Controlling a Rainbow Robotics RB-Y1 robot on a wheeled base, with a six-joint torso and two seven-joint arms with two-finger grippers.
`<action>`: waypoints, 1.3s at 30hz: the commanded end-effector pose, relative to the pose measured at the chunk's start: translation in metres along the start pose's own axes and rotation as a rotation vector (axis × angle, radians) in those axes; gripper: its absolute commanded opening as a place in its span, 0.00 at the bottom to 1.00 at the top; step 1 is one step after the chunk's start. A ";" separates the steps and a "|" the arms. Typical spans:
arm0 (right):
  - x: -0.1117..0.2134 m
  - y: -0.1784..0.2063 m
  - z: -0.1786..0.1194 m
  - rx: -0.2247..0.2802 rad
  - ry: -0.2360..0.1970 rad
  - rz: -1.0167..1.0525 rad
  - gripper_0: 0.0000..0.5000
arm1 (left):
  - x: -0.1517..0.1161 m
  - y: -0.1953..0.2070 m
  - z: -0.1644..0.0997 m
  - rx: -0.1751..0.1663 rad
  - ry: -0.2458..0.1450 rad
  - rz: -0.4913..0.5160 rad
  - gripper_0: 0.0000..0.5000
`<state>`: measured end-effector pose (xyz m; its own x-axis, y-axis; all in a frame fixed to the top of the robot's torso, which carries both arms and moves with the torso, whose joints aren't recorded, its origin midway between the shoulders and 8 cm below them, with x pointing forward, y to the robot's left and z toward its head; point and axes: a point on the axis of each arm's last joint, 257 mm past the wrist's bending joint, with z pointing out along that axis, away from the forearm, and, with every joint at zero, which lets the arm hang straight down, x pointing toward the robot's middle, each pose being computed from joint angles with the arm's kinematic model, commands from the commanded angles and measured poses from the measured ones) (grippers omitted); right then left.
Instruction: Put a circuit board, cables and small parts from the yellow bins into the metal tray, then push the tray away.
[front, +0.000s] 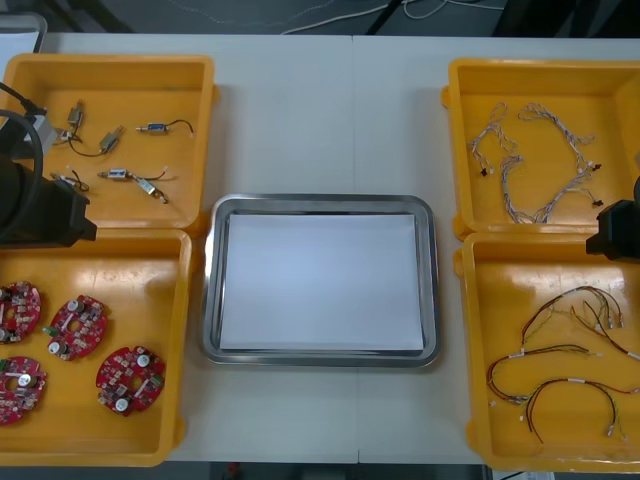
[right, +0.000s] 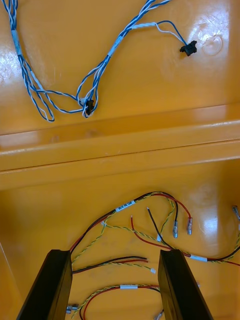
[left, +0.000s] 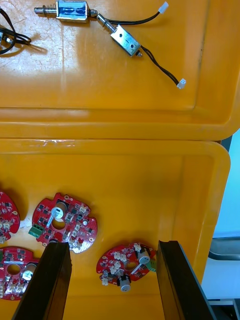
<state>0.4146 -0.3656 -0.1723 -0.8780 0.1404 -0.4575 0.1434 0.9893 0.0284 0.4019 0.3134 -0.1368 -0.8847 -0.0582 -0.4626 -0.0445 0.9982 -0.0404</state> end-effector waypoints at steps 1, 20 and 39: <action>-0.005 0.003 -0.007 -0.013 -0.034 -0.026 1.00 | -0.008 0.013 -0.012 -0.033 -0.045 -0.013 1.00; -0.005 0.003 -0.007 -0.013 -0.034 -0.026 1.00 | -0.008 0.013 -0.012 -0.033 -0.045 -0.013 1.00; -0.005 0.003 -0.007 -0.013 -0.034 -0.026 1.00 | -0.008 0.013 -0.012 -0.033 -0.045 -0.013 1.00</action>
<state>0.4146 -0.3656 -0.1723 -0.8780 0.1404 -0.4575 0.1434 0.9893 0.0284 0.4019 0.3134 -0.1368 -0.8847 -0.0582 -0.4626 -0.0445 0.9982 -0.0404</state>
